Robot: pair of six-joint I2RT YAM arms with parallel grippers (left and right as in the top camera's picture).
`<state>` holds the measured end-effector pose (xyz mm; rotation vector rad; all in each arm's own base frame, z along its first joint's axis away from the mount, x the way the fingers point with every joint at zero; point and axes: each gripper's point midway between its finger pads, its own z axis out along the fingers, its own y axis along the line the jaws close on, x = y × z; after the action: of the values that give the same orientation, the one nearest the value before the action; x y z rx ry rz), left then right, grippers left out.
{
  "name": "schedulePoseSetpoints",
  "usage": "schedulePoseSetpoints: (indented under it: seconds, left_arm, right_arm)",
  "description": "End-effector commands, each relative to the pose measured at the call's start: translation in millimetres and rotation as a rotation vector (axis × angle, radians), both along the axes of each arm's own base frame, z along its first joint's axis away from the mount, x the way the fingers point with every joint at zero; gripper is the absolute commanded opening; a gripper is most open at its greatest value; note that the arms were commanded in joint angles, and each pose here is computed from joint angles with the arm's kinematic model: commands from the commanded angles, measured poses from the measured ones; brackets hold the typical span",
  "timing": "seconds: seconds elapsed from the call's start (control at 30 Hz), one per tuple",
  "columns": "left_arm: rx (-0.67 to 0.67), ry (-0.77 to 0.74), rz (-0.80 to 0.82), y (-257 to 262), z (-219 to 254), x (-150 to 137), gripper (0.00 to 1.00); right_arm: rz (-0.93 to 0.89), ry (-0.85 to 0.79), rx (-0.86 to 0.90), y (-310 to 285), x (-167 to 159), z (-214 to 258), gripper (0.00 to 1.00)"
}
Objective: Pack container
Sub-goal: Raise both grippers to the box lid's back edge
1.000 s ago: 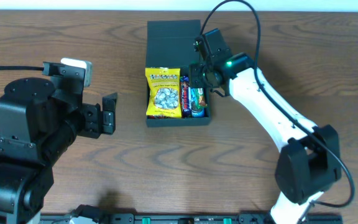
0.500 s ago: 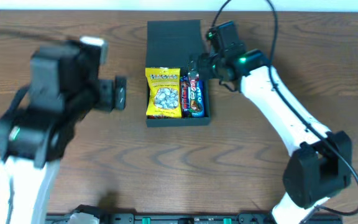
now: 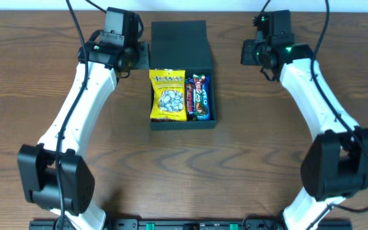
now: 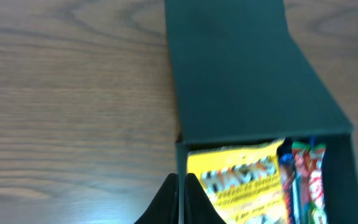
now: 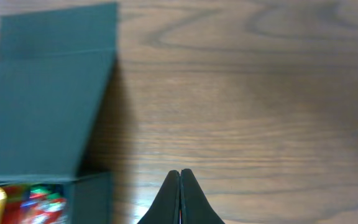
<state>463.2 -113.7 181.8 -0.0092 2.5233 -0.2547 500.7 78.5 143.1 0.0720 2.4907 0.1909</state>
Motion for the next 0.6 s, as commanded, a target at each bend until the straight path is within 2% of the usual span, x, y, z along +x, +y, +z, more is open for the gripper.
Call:
schedulePoseSetpoints:
  seconds: [0.0,0.1,0.17,0.23,0.3,0.57]
  left_arm:
    - [-0.105,0.011,0.072,0,-5,10,0.06]
    - [-0.177,0.040,0.135,11,-18,21,0.06]
    - [-0.290,0.082,0.154,14,-30,28,0.06]
    - [-0.461,0.121,0.153,13,-41,41,0.06]
    - [-0.562,0.154,0.183,19,-56,52,0.06]
    - [-0.576,0.303,0.241,24,-118,72,0.06]
  right_arm:
    - [0.056,0.057,0.104,-2,6,-31,0.02]
    - [0.094,0.087,0.233,-1,9,-46,0.01]
    - [0.114,0.113,0.329,5,9,-53,0.02]
    - [0.130,0.143,0.396,10,8,-65,0.02]
    - [0.155,0.150,0.449,21,11,-72,0.01]
    - [0.155,0.198,0.582,60,39,-84,0.02]
